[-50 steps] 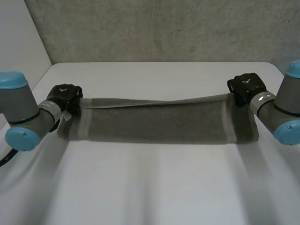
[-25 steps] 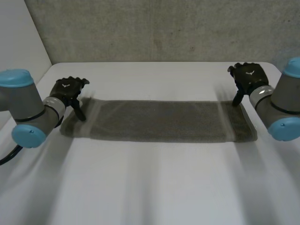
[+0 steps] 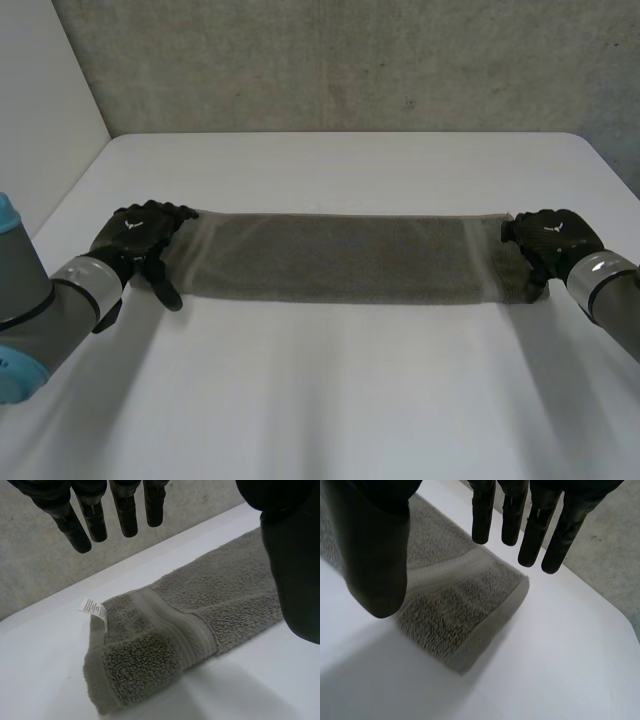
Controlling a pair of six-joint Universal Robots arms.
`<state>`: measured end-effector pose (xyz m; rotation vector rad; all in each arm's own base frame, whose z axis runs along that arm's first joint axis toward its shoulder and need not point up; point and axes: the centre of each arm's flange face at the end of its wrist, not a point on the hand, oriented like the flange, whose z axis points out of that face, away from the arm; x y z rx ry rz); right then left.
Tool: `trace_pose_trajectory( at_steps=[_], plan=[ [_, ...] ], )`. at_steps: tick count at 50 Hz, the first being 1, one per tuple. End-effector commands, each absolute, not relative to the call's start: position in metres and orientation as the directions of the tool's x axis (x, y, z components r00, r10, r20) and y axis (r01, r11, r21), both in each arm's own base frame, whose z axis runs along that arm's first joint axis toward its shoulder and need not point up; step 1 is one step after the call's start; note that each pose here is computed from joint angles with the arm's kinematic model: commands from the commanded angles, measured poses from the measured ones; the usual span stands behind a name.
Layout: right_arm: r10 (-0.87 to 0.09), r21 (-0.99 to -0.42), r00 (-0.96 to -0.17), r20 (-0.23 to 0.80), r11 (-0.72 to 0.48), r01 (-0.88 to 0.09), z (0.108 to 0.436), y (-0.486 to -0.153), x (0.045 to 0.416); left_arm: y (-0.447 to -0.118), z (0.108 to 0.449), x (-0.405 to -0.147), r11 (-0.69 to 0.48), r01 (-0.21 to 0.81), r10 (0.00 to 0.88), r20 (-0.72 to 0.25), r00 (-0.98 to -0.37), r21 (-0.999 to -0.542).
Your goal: Fold the towel.
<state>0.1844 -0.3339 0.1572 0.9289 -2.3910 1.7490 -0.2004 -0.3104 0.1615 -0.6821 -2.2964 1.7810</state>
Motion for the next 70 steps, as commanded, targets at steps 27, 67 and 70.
trace_pose_trajectory(
  at_steps=[27, 67, 70],
  plan=[
    [-0.407, -0.827, -0.803, 0.435, 0.172, -0.535, 0.122, -0.362, 0.169, -0.308, 0.161, -0.200, 0.130, 0.242, 0.436, -0.164, -0.885, -0.961],
    [-0.587, -0.792, -0.536, 0.607, -0.385, -0.474, 0.198, -0.272, 0.372, -0.318, 0.221, -0.220, -0.013, 0.103, 0.430, -0.099, -0.897, -0.995],
    [-0.655, -0.786, -0.457, 0.602, -0.382, -0.487, 0.165, -0.248, 0.391, -0.316, 0.220, -0.224, -0.008, 0.099, 0.432, -0.093, -0.897, -0.995]
  ],
)
